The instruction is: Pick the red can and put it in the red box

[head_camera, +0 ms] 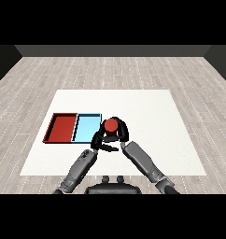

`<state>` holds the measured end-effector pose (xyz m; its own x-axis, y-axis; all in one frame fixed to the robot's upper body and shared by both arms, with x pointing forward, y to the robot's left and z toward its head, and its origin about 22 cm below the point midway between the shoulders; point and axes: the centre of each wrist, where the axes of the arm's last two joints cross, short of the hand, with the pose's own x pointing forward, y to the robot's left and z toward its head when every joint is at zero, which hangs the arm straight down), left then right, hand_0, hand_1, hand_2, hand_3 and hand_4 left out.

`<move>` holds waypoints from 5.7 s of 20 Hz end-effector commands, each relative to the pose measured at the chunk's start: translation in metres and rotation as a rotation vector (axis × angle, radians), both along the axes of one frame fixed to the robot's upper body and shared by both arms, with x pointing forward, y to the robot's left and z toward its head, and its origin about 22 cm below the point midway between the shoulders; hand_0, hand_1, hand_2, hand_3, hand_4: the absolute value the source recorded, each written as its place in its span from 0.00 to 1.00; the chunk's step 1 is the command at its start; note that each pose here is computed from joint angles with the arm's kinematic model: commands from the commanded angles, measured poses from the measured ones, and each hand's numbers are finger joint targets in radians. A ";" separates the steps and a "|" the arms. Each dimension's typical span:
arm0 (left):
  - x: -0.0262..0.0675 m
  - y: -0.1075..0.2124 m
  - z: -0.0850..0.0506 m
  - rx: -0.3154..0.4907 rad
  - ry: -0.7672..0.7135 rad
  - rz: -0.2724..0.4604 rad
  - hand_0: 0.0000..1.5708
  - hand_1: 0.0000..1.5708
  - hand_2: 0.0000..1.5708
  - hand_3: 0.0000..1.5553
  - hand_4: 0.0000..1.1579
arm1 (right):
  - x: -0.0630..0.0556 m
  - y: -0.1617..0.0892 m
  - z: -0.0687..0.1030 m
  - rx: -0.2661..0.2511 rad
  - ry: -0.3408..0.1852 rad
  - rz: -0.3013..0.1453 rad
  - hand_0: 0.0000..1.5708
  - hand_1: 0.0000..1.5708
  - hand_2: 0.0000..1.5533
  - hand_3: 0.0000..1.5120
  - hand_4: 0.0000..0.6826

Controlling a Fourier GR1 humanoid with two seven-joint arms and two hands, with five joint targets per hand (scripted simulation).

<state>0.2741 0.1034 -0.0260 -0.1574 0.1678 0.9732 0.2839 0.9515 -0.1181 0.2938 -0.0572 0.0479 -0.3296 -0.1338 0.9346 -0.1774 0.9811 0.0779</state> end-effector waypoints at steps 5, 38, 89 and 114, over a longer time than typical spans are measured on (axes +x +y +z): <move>-0.0174 -0.028 0.010 -0.026 -0.018 -0.035 0.00 0.00 0.00 0.00 0.00 | -0.008 0.016 -0.017 -0.005 -0.006 0.013 0.95 0.95 0.93 0.91 0.90; 0.0160 -0.019 0.022 0.107 -0.018 0.350 1.00 1.00 0.97 0.94 0.97 | -0.012 0.022 -0.003 -0.042 0.002 0.060 0.00 0.00 0.00 0.00 0.00; 0.0914 0.233 -0.011 0.736 0.342 0.797 1.00 1.00 0.98 0.94 0.89 | -0.029 -0.185 -0.039 -0.066 0.073 -0.362 0.00 0.00 0.00 0.00 0.00; 0.0646 0.288 -0.017 0.729 0.666 0.872 0.00 0.00 0.00 0.00 0.00 | -0.014 -0.203 -0.035 0.010 0.044 -0.387 0.00 0.00 0.00 0.00 0.00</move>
